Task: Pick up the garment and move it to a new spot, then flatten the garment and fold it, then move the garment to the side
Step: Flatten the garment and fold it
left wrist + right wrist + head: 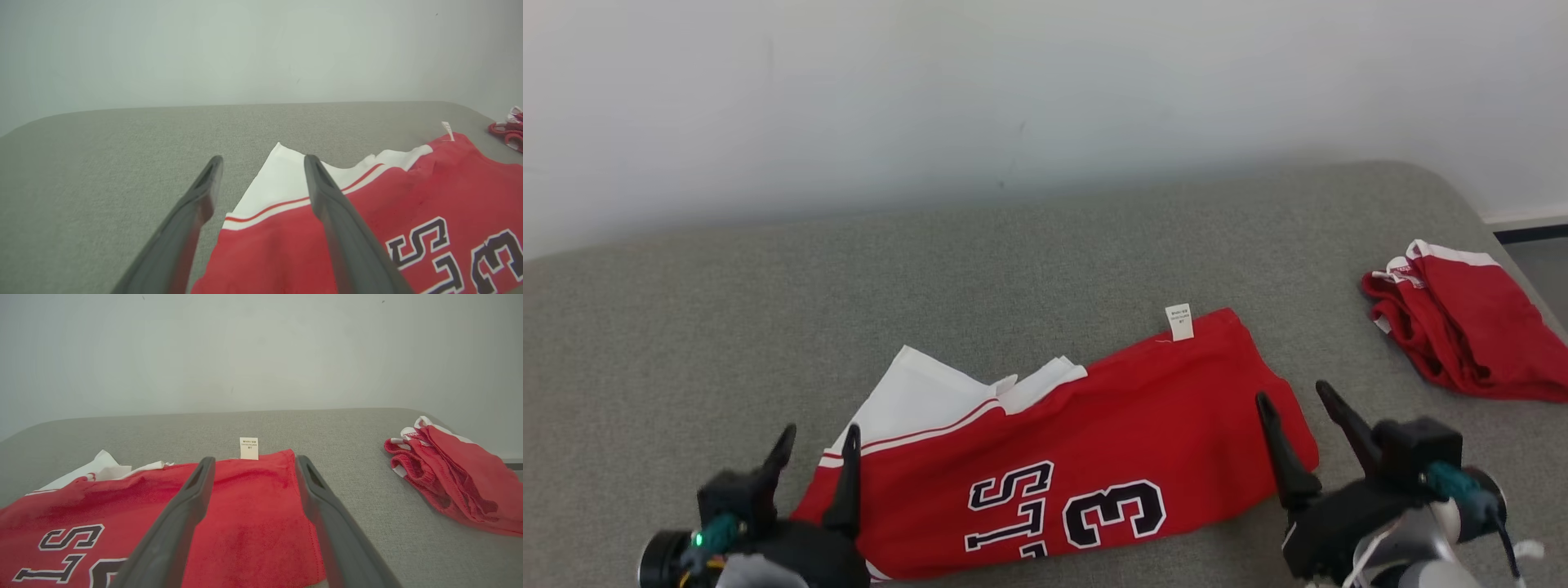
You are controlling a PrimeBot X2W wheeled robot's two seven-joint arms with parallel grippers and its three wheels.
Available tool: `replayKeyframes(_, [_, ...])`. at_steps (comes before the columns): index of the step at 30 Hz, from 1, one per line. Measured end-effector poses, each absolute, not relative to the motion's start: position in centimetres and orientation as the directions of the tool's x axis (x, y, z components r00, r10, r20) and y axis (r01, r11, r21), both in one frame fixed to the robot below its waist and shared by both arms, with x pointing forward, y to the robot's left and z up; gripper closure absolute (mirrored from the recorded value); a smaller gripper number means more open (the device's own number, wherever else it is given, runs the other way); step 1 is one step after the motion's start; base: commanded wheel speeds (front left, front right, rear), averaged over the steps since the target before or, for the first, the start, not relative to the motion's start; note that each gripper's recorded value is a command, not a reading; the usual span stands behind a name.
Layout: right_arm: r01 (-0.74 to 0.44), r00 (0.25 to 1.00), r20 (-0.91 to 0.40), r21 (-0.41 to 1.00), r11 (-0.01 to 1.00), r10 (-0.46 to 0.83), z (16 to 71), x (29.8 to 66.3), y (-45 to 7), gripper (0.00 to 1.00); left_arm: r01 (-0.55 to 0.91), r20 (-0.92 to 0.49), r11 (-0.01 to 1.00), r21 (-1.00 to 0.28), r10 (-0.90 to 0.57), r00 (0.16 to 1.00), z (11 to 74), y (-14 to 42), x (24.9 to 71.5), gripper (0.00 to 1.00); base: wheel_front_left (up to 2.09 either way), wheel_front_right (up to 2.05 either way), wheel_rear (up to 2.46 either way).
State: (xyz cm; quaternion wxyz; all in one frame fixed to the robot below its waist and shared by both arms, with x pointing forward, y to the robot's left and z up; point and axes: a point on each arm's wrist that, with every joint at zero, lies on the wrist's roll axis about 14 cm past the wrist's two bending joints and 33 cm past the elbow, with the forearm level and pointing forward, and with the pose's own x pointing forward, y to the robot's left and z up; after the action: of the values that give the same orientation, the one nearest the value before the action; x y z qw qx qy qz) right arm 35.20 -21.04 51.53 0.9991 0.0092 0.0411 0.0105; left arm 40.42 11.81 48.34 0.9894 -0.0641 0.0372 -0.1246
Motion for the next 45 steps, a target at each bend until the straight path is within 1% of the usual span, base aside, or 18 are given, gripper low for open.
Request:
replayKeyframes(4, [-0.025,0.981,-0.192,-0.018,1.0,0.021,51.4,37.7,-22.2,0.0,0.302,-0.125,0.949,-0.093,-0.312,0.942,49.0,10.5,44.3,0.0,0.0,0.0,0.0])
replayKeyframes(9, [-0.036,0.942,-0.335,-0.028,0.999,0.025,50.3,40.6,-22.8,0.0,0.339,-0.312,0.938,-0.069,-0.343,0.886,47.3,9.9,48.3,0.0,0.0,0.0,0.0])
replayKeyframes(10, [-0.045,0.936,-0.349,-0.024,0.999,0.034,50.2,41.2,-22.5,0.0,0.342,-0.359,0.937,-0.07,-0.344,0.868,46.6,9.9,48.8,0.0,0.0,0.0,0.0])
replayKeyframes(11, [-0.06,0.928,-0.369,-0.031,0.998,0.045,50.1,42.2,-22.2,0.0,0.354,-0.431,0.933,-0.067,-0.347,0.833,45.3,9.8,49.6,0.0,0.0,0.0,0.0])
replayKeyframes(13, [-0.069,0.924,-0.379,-0.039,0.997,0.049,50.1,43.0,-22.2,0.0,0.385,-0.482,0.921,-0.057,-0.363,0.797,44.3,9.2,50.2,0.0,0.0,0.0,0.0])
replayKeyframes(19, [-0.066,0.905,-0.423,-0.073,0.995,0.029,48.9,43.6,-23.5,0.0,0.451,-0.557,0.889,-0.083,-0.416,0.718,42.3,7.0,51.0,0.0,0.0,0.0,0.0])
replayKeyframes(29, [-0.065,0.888,-0.46,-0.083,0.994,0.019,47.9,43.4,-24.3,0.0,0.479,-0.626,0.877,-0.048,-0.4,0.67,40.8,6.5,52.1,0.0,0.0,0.0,0.0])
replayKeyframes(34, [-0.07,0.887,-0.462,-0.093,0.993,0.019,47.9,43.9,-24.4,0.0,0.485,-0.667,0.874,-0.036,-0.383,0.64,39.9,6.5,52.6,0.0,0.0,0.0,0.0])
replayKeyframes(35, [-0.073,0.883,-0.469,-0.091,0.993,0.022,47.6,43.9,-24.3,0.0,0.485,-0.678,0.873,-0.04,-0.381,0.629,39.6,6.4,52.7,0.07,0.0,0.0,0.0])
replayKeyframes(36, [-0.076,0.878,-0.479,-0.091,0.993,0.023,47.4,43.9,-24.3,0.0,0.488,-0.686,0.872,-0.04,-0.379,0.621,39.5,6.3,52.7,0.22,0.0,0.0,0.0])
replayKeyframes(37, [-0.08,0.87,-0.493,-0.093,0.992,0.024,47.0,43.9,-24.2,0.0,0.488,-0.697,0.872,-0.047,-0.379,0.609,39.3,6.2,52.7,0.58,0.0,0.0,0.0])
replayKeyframes(38, [-0.08,0.87,-0.493,-0.093,0.992,0.024,47.0,43.9,-24.2,0.0,0.488,-0.697,0.872,-0.047,-0.379,0.609,39.3,6.2,52.7,0.83,0.0,0.0,0.0])
replayKeyframes(39, [-0.08,0.862,-0.507,-0.096,0.992,0.021,46.7,43.8,-24.3,0.0,0.49,-0.705,0.87,-0.05,-0.378,0.599,39.1,6.2,52.6,1.0,0.0,0.0,0.0])
replayKeyframes(41, [-0.078,0.844,-0.536,-0.102,0.992,0.011,46.2,44.0,-24.6,0.0,0.489,-0.721,0.87,-0.067,-0.381,0.579,38.8,5.9,52.5,1.0,0.0,0.0,0.0])
replayKeyframes(45, [-0.048,0.811,-0.584,-0.132,0.99,-0.038,45.9,44.7,-26.2,0.0,0.485,-0.727,0.87,-0.087,-0.388,0.567,38.7,6.0,52.7,1.0,0.0,0.0,0.0])
